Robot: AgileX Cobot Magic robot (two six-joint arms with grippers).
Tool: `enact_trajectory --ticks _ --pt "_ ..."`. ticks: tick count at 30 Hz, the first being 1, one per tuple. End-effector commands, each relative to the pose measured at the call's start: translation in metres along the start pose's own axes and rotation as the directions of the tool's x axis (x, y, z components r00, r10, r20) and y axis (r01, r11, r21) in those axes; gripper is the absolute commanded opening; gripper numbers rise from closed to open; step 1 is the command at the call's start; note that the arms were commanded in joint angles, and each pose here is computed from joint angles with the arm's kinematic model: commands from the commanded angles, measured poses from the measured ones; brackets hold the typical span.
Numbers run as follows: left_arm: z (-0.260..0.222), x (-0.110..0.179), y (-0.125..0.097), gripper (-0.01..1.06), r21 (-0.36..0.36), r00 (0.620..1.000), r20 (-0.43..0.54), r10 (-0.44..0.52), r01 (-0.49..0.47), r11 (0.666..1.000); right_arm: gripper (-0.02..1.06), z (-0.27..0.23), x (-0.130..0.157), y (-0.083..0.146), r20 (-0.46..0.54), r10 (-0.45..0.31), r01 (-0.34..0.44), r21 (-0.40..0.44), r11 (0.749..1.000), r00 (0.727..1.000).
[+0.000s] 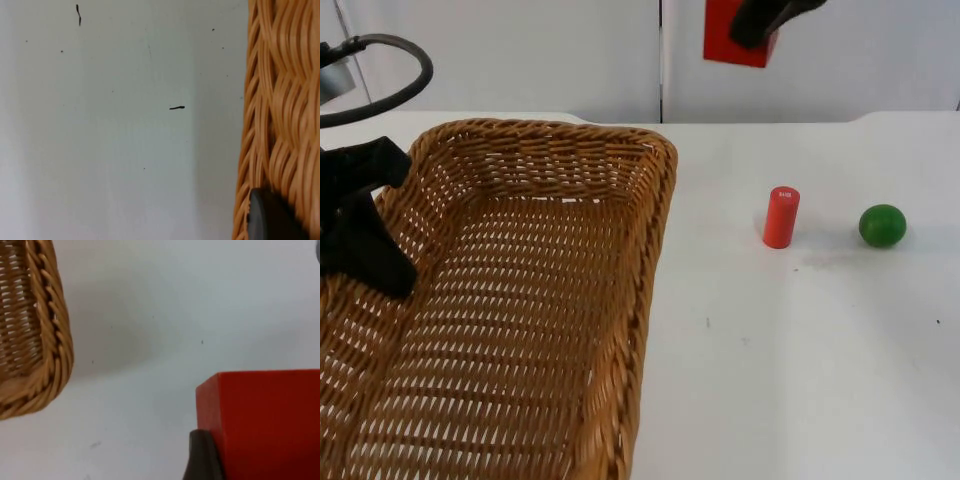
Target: Pick up the basket with the left hand and place the object to the left of the red cylinder into the basket with the right hand.
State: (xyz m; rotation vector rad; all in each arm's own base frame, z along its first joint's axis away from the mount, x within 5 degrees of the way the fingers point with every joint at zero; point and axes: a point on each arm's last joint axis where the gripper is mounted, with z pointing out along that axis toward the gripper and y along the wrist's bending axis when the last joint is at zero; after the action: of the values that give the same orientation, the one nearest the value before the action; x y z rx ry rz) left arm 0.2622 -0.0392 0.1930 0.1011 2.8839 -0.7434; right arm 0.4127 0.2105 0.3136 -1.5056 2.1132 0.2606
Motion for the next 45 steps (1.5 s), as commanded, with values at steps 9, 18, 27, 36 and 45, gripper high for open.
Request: enact_trajectory --ticks 9,18,27,36,45 --pt "-0.004 -0.002 -0.003 0.0 0.009 1.0 0.016 0.006 -0.006 1.0 0.0 -0.065 -0.025 0.032 0.017 0.046 -0.047 0.107 0.993 0.999" --pt "-0.004 -0.002 -0.002 0.0 0.005 1.0 0.018 0.008 -0.009 1.0 0.0 -0.079 -0.029 0.04 0.039 0.078 -0.082 0.111 0.991 0.996" --pt "-0.004 -0.002 -0.003 0.0 0.007 1.0 0.017 0.008 -0.008 1.0 0.0 -0.067 -0.05 0.07 0.041 0.004 -0.006 0.06 0.998 0.999" --pt "-0.004 -0.002 -0.003 0.0 0.007 1.0 0.017 0.008 -0.008 1.0 0.0 -0.054 -0.072 0.109 0.05 -0.083 0.083 -0.004 0.997 0.995" --pt "-0.004 -0.001 -0.003 0.0 0.009 1.0 0.011 0.009 -0.009 1.0 0.0 -0.029 -0.078 0.146 0.019 -0.147 0.148 -0.077 0.986 0.989"
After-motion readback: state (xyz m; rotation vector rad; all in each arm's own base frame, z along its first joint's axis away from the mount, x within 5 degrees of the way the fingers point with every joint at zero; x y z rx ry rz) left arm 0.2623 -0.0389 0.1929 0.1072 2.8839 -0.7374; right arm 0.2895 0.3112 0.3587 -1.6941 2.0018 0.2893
